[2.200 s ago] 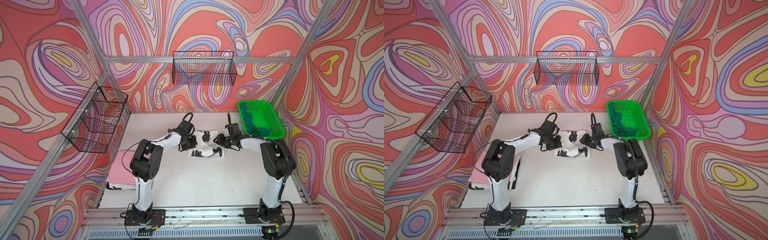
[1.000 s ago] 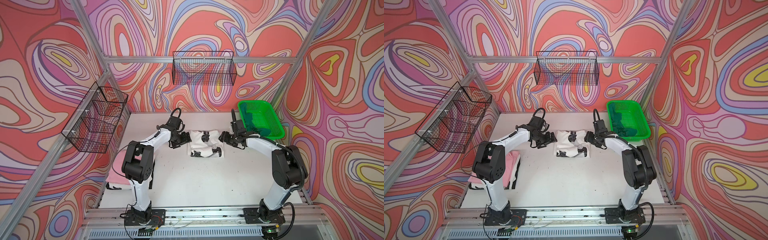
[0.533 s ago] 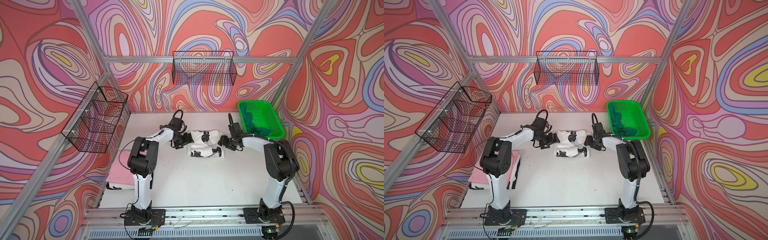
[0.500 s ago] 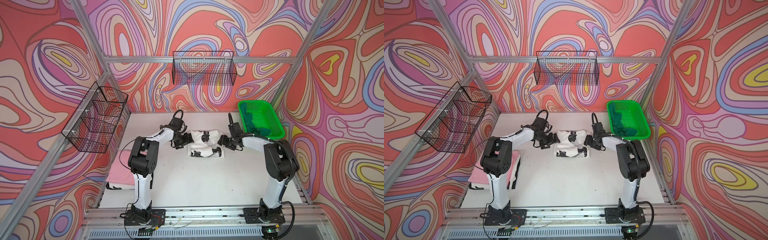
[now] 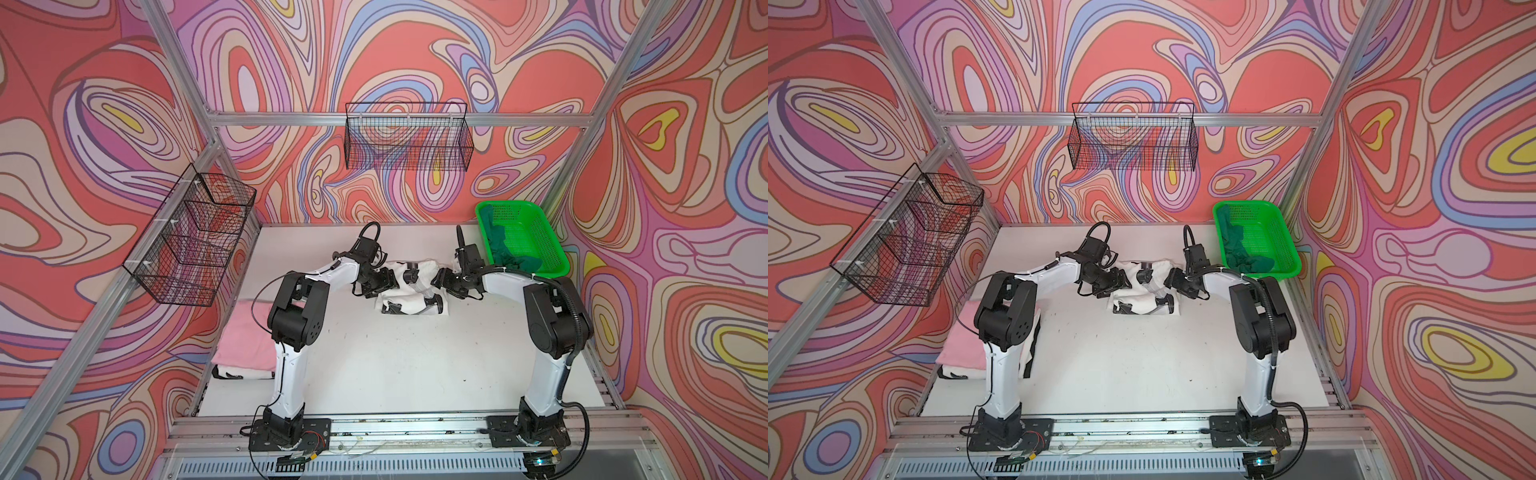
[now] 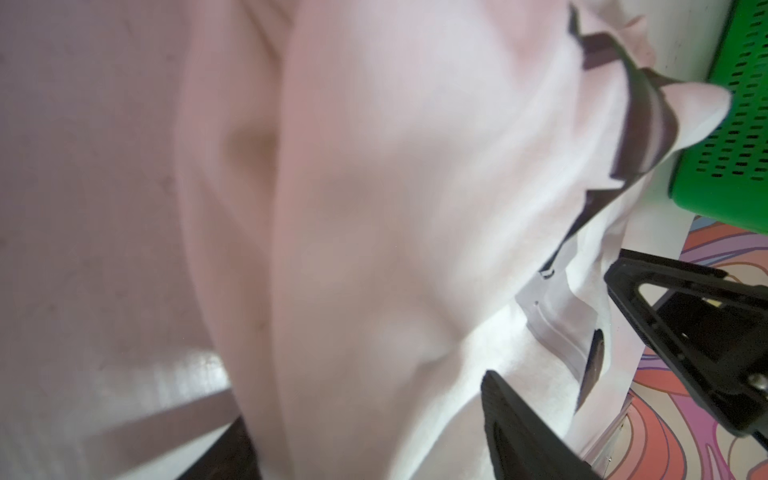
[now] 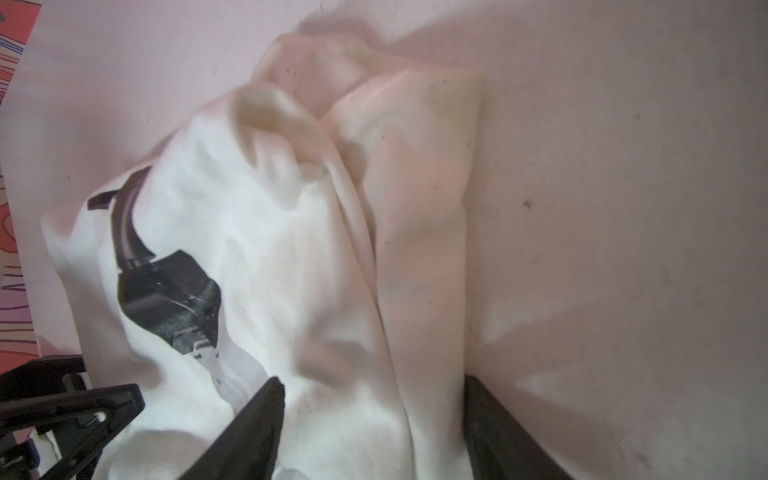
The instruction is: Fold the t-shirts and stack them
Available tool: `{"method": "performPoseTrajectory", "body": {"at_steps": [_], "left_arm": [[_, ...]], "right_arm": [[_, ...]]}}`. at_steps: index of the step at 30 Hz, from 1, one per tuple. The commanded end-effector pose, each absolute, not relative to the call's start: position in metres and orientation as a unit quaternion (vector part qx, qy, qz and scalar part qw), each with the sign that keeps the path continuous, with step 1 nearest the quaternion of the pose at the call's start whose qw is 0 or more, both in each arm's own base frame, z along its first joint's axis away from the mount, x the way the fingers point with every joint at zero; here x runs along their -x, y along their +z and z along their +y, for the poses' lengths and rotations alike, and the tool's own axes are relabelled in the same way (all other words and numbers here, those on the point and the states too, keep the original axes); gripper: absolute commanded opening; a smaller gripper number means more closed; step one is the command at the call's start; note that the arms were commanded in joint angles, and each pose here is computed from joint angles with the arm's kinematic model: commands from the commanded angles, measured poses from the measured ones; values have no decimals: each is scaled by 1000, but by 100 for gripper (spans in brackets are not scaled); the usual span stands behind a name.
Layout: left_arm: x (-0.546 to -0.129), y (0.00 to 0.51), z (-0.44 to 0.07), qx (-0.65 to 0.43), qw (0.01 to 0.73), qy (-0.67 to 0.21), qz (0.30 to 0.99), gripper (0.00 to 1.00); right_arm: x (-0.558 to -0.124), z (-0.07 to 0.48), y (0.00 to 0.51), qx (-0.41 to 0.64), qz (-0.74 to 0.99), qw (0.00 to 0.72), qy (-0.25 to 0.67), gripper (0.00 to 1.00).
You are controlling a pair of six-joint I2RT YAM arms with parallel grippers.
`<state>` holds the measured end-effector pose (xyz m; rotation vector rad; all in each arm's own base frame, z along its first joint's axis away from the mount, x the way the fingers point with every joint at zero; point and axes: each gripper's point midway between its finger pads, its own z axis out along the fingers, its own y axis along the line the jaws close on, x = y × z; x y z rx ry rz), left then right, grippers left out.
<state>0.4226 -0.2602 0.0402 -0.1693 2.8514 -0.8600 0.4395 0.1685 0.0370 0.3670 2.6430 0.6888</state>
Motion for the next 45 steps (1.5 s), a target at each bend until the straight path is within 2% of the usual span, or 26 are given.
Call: {"method": "performPoseTrajectory", "body": {"at_steps": [1, 11, 22, 28, 36, 38, 41, 45], "left_arm": [[-406, 6, -258, 65, 38, -269, 960, 68], [-399, -2, -260, 64, 31, -266, 961, 62], [-395, -4, -266, 63, 33, -275, 959, 32], [-394, -6, -265, 66, 33, -277, 958, 21], [-393, -3, -271, 72, 33, -296, 952, 1], [-392, -3, -272, 73, 33, -299, 951, 0], [-392, 4, -274, 77, 39, -309, 947, 0], [-395, 26, -277, 77, 60, -327, 940, 0]], "right_arm": [[-418, 165, 0, -151, 951, 135, 236, 67], [-413, 165, -5, -149, 952, 130, 233, 62], [-405, 179, -13, -140, 950, 123, 249, 50], [-400, 183, -18, -137, 948, 117, 262, 34], [-397, 195, -16, -128, 943, 121, 284, 15], [-396, 199, -16, -126, 942, 121, 286, 12], [-396, 205, -12, -120, 938, 127, 300, 0], [-399, 209, -2, -122, 929, 138, 320, 0]]}}
